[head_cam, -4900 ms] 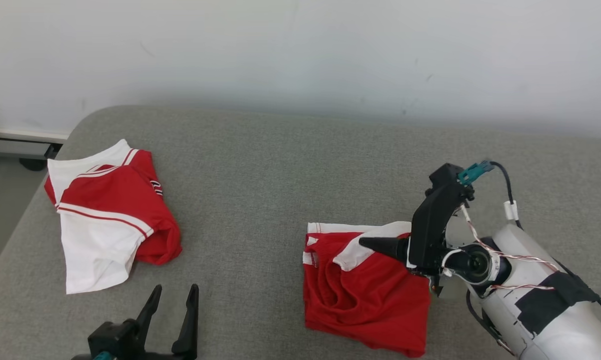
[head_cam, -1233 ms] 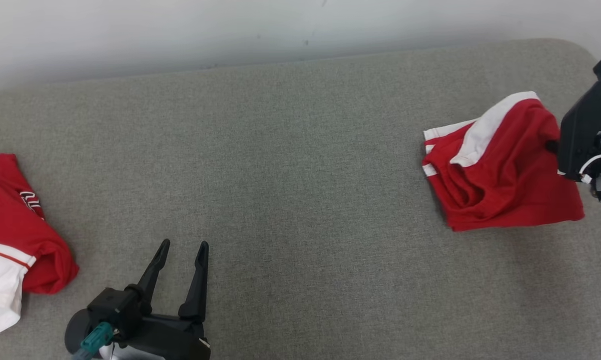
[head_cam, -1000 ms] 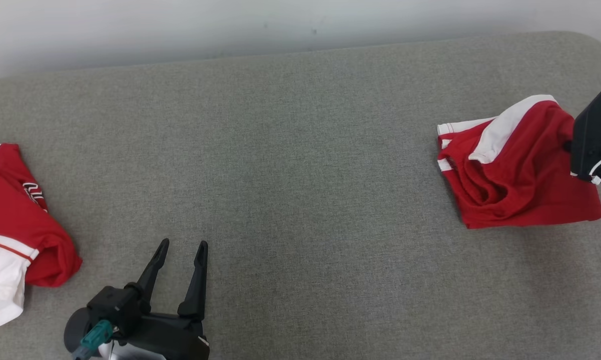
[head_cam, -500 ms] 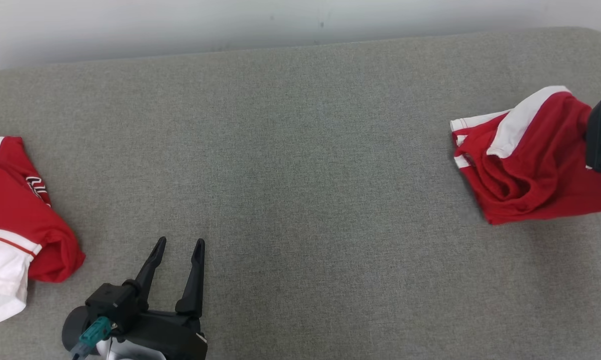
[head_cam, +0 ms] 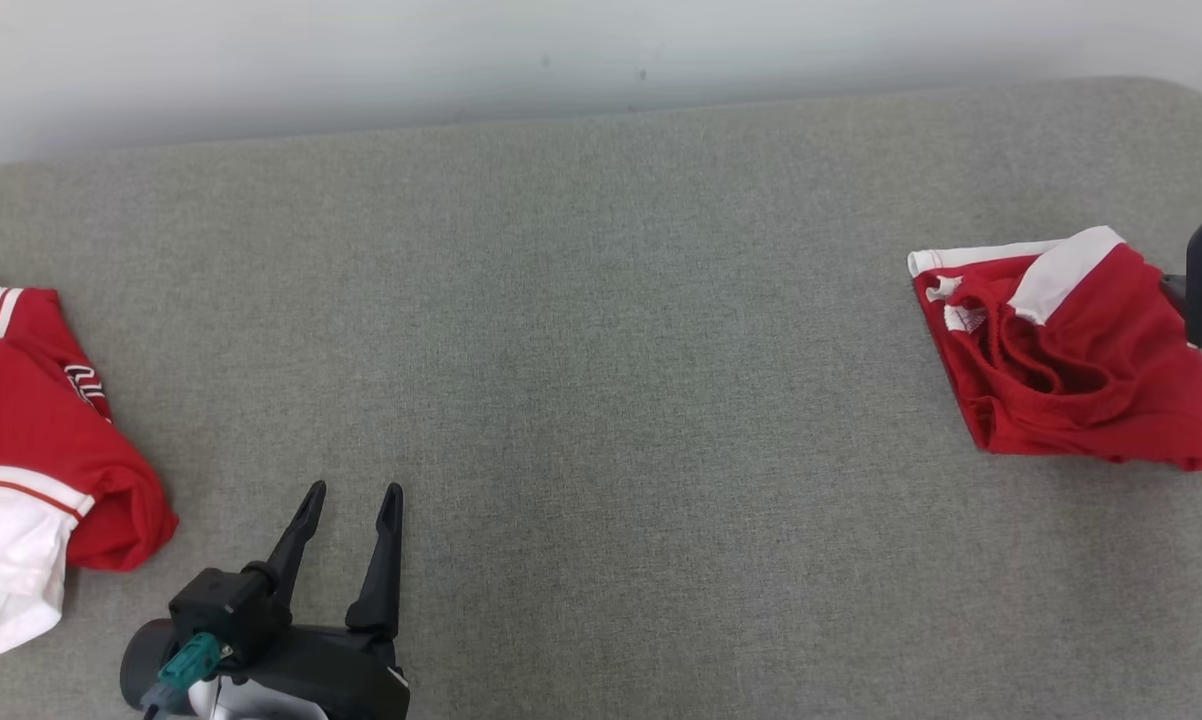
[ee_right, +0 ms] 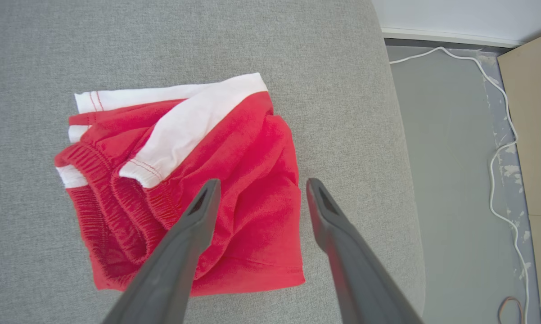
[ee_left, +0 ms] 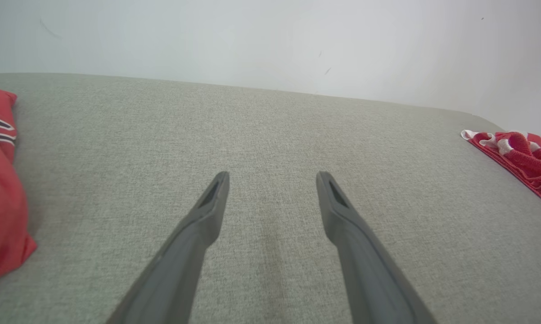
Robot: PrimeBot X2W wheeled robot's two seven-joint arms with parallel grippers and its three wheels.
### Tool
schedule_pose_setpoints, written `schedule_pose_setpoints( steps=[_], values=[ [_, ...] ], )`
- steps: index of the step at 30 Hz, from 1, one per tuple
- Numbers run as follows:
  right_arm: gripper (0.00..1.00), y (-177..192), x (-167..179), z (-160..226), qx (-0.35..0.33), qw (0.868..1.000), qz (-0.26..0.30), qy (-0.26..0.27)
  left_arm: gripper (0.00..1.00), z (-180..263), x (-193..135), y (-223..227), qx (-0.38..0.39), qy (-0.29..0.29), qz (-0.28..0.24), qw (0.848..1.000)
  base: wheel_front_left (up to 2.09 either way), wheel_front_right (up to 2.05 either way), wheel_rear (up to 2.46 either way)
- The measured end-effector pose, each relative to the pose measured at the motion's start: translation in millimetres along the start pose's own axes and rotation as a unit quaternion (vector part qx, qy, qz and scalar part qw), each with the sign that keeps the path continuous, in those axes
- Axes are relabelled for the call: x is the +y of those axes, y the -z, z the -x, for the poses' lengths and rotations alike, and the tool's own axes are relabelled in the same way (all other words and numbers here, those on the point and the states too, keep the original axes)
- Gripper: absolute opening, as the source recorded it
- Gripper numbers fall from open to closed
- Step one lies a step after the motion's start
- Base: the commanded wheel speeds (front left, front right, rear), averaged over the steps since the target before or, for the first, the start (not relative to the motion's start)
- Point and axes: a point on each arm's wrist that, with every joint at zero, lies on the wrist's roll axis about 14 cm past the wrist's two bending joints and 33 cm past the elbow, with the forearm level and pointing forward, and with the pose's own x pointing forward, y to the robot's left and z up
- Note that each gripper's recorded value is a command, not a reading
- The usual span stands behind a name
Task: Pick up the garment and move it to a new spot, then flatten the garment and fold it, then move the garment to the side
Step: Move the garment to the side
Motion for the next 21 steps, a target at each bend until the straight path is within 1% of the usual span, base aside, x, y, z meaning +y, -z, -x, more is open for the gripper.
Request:
schedule_pose_setpoints(
  steps=[2, 5, 7, 9, 10, 12, 15, 17, 19, 21],
  values=[
    [1.0, 1.7, -4.1, 2.2, 0.0, 1.0, 0.004, 0.007, 1.0, 0.7, -0.8, -1.2, -0.001, 0.0, 0.0, 1.0, 0.0, 0.0, 0.0],
    [1.0, -7.4, 0.5, 9.6, -0.026, 1.0, 0.014, -0.008, 1.0, 2.1, -2.9, -4.5, -0.006, 0.001, -0.001, 1.0, 0.0, 0.0, 0.0],
    [1.0, -18.8, 9.8, 16.8, -0.057, 0.998, 0.005, -0.03, 1.0, 3.7, -4.1, -6.6, -0.008, 0.004, -0.001, 1.0, 0.0, 0.0, 0.0],
    [1.0, -30.7, 20.0, 25.7, -0.094, 0.994, 0.011, -0.052, 1.0, 5.7, -4.1, -9.2, -0.011, 0.003, -0.003, 1.0, 0.0, 0.0, 0.0],
    [1.0, -35.9, 28.1, 33.8, -0.126, 0.989, 0.001, -0.076, 1.0, 9.1, -1.2, -12.2, -0.015, -0.004, -0.001, 1.0, 0.0, 0.0, 0.0],
    [1.0, -35.3, 31.0, 36.7, -0.138, 0.987, -0.006, -0.085, 1.0, 11.1, 1.0, -13.9, -0.018, -0.008, 0.001, 1.0, 0.0, 0.0, 0.0],
    [1.0, -39.7, 45.9, 54.5, -0.207, 0.97, -0.035, -0.12, 1.0, 23.5, 9.4, -16.6, -0.022, -0.023, -0.007, 0.999, 0.0, 0.0, 0.0],
    [1.0, -48.7, 54.2, 70.5, -0.257, 0.955, -0.044, -0.14, 1.0, 31.2, 10.8, -14.9, -0.019, -0.025, -0.01, 0.999, 0.0, 0.0, 0.0],
    [1.0, -50.4, 57.6, 83.2, -0.294, 0.942, -0.058, -0.151, 1.0, 37.0, 14.4, -17.3, -0.023, -0.03, -0.015, 0.999, 0.0, 0.0, 0.0],
    [1.0, -44.3, 57.4, 91.9, -0.322, 0.932, -0.066, -0.153, 1.0, 42.0, 20.0, -21.3, -0.029, -0.039, -0.019, 0.999, 0.0, 0.0, 0.0]
  ],
)
